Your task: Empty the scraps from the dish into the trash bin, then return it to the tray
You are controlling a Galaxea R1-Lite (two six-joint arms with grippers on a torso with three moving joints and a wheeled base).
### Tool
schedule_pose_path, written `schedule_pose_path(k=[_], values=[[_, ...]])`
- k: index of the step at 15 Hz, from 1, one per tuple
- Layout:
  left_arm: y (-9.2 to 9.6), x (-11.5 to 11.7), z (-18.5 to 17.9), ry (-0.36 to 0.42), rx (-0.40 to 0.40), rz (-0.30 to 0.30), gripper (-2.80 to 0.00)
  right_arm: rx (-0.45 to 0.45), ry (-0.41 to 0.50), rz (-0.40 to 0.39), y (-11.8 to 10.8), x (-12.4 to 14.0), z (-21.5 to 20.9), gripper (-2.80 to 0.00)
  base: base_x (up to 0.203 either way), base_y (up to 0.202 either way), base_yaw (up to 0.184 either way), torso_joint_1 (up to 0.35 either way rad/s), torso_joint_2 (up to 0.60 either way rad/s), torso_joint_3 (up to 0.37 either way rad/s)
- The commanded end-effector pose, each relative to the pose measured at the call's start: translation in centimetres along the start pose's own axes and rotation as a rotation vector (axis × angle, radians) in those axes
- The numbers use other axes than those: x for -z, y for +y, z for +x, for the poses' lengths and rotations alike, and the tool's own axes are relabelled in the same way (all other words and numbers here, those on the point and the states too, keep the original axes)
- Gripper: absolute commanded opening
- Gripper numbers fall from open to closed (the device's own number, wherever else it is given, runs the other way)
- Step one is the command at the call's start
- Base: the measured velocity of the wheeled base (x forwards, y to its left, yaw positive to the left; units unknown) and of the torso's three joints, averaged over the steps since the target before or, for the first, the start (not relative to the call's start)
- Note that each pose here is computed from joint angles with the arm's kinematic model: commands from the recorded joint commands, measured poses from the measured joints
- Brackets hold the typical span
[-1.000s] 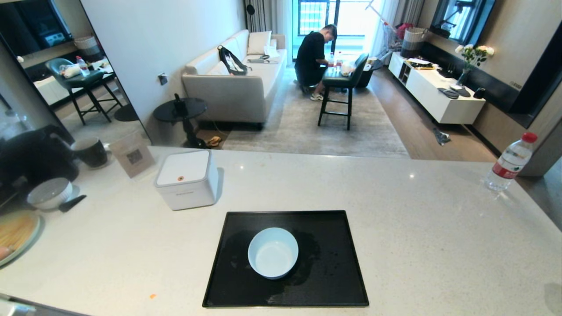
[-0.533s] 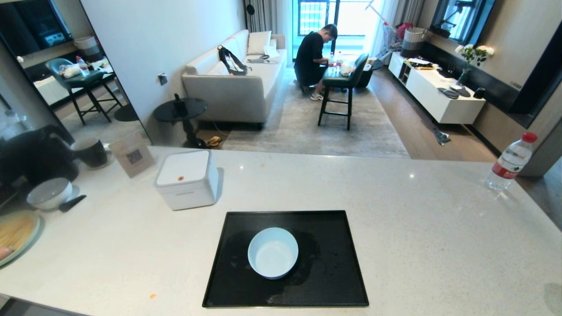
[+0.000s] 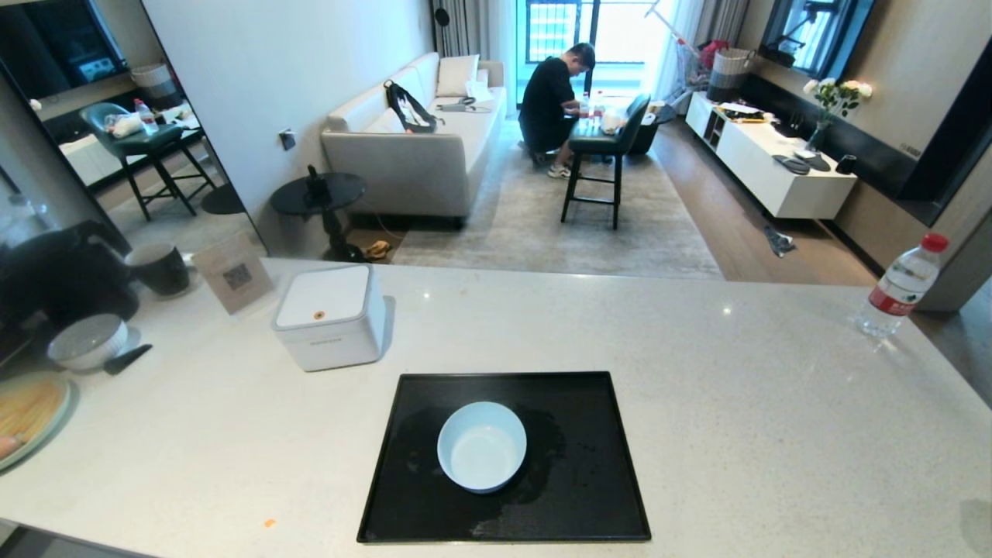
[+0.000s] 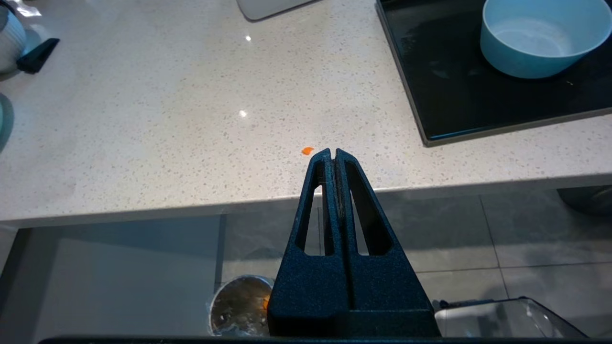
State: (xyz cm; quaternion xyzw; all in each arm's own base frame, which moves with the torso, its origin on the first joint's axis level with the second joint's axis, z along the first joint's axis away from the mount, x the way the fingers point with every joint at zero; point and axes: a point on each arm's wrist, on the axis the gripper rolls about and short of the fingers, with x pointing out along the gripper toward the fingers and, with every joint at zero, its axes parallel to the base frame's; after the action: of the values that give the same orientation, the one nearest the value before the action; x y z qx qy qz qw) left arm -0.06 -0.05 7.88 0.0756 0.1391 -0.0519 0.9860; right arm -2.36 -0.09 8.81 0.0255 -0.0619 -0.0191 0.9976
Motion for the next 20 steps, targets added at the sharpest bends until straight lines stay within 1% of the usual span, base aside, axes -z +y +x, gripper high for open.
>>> schedule_pose_path(k=[1,3,5,7,12,13,14,20], values=[[0.0,0.0,-0.2,-0.021,-0.018,-0.001,-2.80,0.000,-0.001,0.001,0.0,0.0,0.0,-2.80,0.000,0.000,0.000,0.000,0.00,0.000],[0.0,0.1,-0.4,-0.055,-0.029,-0.003,-2.80,0.000,-0.001,0.001,0.0,0.0,0.0,-2.80,0.000,0.000,0.000,0.000,0.00,0.000],[-0.1,0.3,-0.8,-0.101,-0.057,-0.013,-2.80,0.000,-0.001,0.001,0.0,0.0,0.0,-2.80,0.000,0.000,0.000,0.000,0.00,0.000],[-0.1,0.4,-1.0,-0.134,-0.068,-0.043,-2.80,0.000,0.000,0.001,0.0,0.0,0.0,-2.80,0.000,0.000,0.000,0.000,0.00,0.000],[-0.3,0.9,-1.9,-0.250,-0.099,-0.049,-2.80,0.000,-0.001,0.001,0.0,0.0,0.0,-2.80,0.000,0.000,0.000,0.000,0.00,0.000],[-0.3,1.0,-2.0,-0.273,-0.099,-0.082,-2.80,0.000,-0.001,0.001,0.0,0.0,0.0,-2.80,0.000,0.000,0.000,0.000,0.00,0.000],[-0.3,0.9,-2.0,-0.275,-0.098,-0.105,-2.80,0.000,-0.001,0.001,0.0,0.0,0.0,-2.80,0.000,0.000,0.000,0.000,0.00,0.000],[-0.3,0.9,-2.0,-0.275,-0.099,-0.112,-2.80,0.000,0.000,0.001,0.0,0.0,0.0,-2.80,0.000,0.000,0.000,0.000,0.00,0.000]])
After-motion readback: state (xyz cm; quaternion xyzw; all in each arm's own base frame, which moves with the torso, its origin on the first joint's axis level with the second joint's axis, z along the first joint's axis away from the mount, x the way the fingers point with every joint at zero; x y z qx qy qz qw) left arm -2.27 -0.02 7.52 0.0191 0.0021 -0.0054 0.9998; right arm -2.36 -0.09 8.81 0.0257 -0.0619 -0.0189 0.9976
